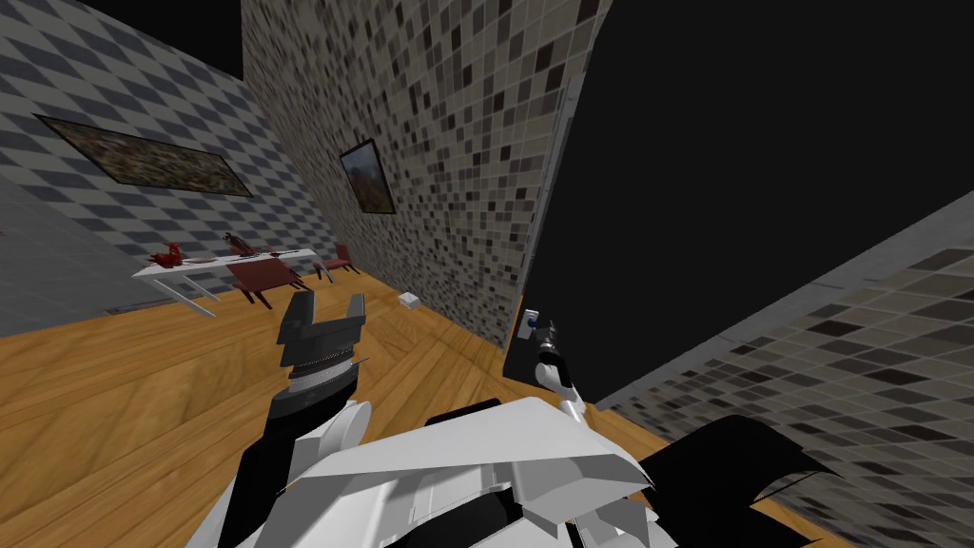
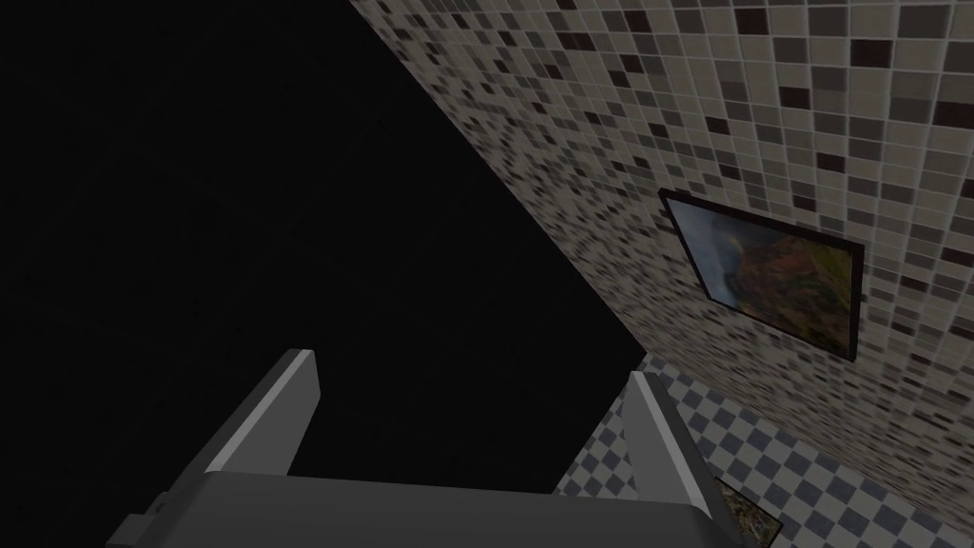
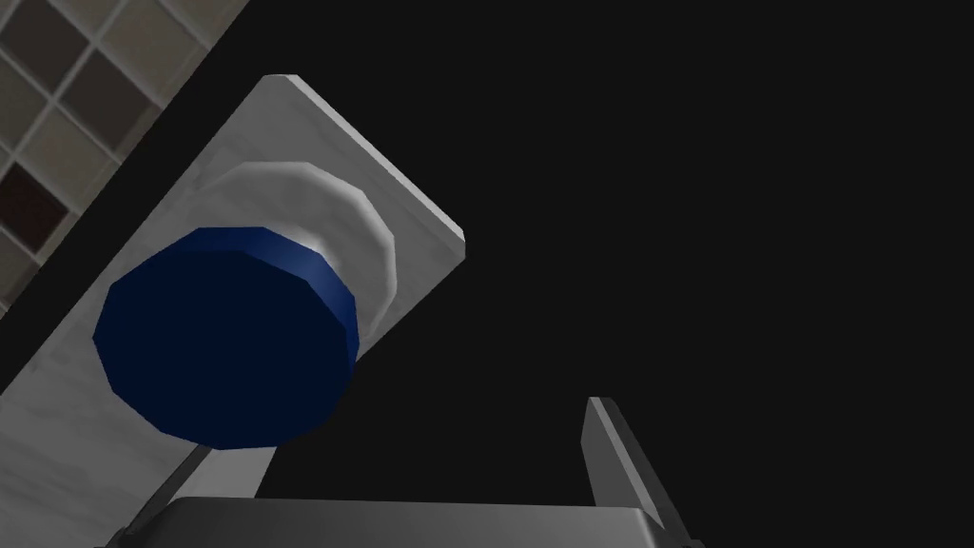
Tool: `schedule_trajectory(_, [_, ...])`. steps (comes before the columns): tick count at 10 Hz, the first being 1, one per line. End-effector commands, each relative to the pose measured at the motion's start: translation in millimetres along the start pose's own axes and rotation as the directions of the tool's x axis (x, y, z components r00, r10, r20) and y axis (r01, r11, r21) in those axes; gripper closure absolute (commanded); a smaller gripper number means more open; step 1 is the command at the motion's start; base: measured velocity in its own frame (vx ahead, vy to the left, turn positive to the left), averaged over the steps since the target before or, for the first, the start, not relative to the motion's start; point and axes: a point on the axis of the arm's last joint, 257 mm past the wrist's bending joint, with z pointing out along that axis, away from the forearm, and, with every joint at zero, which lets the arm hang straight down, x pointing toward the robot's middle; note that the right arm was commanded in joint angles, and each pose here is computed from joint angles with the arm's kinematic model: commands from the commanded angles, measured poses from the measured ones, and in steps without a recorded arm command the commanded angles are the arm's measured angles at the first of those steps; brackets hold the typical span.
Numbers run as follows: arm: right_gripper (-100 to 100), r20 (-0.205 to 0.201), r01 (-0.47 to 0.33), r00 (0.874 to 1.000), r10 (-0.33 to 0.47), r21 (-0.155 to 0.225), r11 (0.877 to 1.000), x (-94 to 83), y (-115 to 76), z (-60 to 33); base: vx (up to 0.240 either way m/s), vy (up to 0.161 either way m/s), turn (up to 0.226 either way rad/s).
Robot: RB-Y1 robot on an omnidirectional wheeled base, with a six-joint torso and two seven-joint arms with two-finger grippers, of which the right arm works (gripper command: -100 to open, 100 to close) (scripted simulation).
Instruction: Pull the door open
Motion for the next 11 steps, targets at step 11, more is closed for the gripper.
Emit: schedule_trajectory(11, [-100,0.036,-0.541,0.84,0.541,-0.006,0.841,37.9,-49.3,-21.5,-0.084,0.004,0.034])
